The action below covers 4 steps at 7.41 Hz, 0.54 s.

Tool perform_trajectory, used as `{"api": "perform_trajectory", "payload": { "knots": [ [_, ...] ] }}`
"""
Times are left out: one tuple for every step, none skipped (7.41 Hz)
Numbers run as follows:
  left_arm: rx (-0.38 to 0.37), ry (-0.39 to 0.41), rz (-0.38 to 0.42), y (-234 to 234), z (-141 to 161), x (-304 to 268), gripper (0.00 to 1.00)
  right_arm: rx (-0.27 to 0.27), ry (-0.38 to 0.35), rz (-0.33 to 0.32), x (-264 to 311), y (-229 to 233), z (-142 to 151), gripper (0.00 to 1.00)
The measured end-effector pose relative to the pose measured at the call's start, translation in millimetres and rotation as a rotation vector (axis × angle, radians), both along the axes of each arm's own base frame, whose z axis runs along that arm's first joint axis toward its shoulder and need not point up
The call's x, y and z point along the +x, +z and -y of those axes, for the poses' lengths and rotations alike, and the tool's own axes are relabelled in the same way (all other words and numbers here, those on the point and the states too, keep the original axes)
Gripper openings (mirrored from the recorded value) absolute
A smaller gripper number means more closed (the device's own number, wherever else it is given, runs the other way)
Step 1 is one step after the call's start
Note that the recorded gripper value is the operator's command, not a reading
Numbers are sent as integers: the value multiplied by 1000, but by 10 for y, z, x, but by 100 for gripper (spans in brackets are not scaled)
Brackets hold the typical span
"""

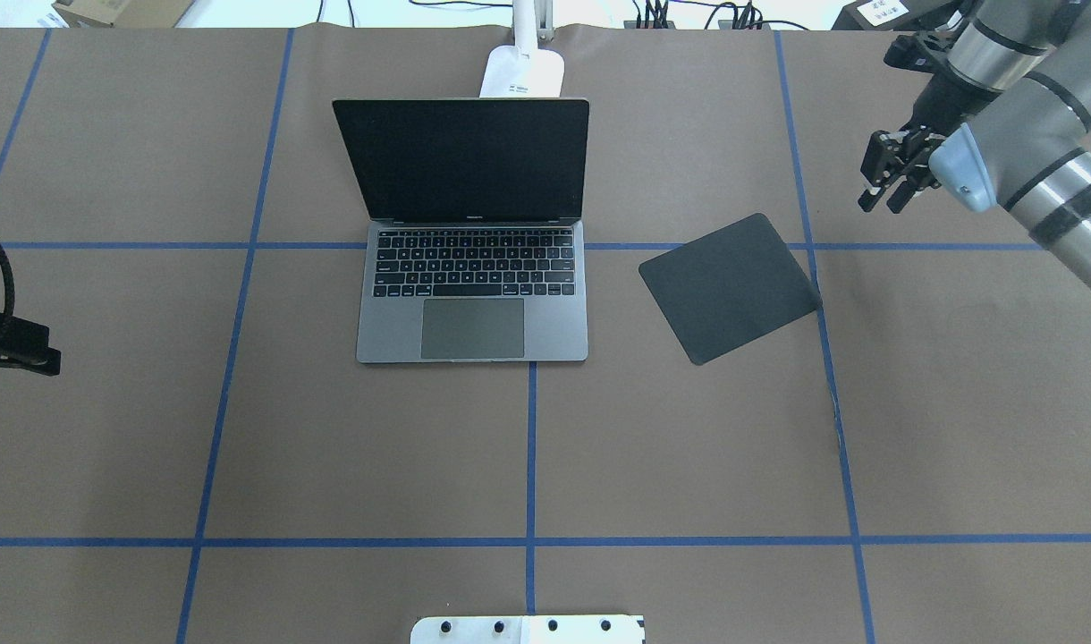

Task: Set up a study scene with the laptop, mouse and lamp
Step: 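Withdraw the open right gripper away from the mouse pad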

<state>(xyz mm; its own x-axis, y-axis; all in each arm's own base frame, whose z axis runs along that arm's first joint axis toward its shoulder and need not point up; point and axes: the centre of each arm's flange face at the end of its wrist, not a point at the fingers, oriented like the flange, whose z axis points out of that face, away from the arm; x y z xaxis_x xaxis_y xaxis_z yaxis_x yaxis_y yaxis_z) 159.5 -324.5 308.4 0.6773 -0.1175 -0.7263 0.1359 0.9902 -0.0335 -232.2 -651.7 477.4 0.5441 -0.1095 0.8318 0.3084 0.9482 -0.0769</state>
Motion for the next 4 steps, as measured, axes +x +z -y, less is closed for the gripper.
{"api": "perform_trajectory", "payload": {
  "knots": [
    [1, 39, 9, 105, -60, 22, 99, 45, 19, -66, 217, 108, -154, 65],
    [20, 78, 15, 269, -105, 30, 100, 83, 31, -111, 410, 196, -323, 70],
    [51, 114, 17, 521, -128, 31, 100, 117, 38, -134, 591, 265, -449, 71],
    [89, 137, 7, 860, -162, 6, 99, 146, 42, -137, 739, 347, -530, 72]
  ]
}}
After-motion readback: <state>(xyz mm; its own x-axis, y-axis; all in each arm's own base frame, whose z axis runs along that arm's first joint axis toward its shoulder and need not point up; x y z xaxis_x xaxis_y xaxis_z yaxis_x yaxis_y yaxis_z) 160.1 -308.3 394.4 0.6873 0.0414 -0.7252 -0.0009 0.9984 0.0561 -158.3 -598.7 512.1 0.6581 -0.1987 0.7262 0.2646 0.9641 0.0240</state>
